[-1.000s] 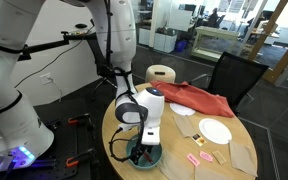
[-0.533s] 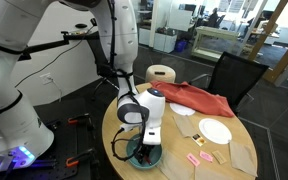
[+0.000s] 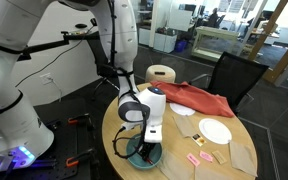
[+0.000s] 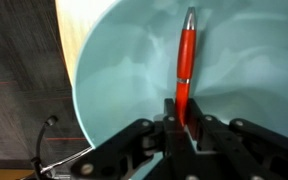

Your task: Pick the marker from the bowl and put it on the table

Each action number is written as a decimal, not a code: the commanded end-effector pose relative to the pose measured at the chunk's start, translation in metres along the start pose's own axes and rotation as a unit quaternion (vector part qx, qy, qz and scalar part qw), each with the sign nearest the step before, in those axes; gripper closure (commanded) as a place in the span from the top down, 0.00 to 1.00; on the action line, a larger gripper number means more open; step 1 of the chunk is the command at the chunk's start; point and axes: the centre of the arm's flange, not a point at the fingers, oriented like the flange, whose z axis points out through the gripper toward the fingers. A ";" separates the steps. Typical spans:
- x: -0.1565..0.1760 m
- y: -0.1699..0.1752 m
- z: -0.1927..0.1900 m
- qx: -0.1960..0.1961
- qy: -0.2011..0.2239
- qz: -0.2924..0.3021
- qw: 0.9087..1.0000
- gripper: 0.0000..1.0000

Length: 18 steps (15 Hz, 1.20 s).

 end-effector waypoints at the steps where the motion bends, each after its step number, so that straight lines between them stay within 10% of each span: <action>1: -0.008 0.012 -0.035 0.018 0.016 0.011 1.000 0.04; 12: -0.042 0.023 -0.124 0.088 0.085 -0.029 0.992 0.04; 18: -0.066 -0.026 -0.163 0.138 0.096 -0.158 0.973 0.04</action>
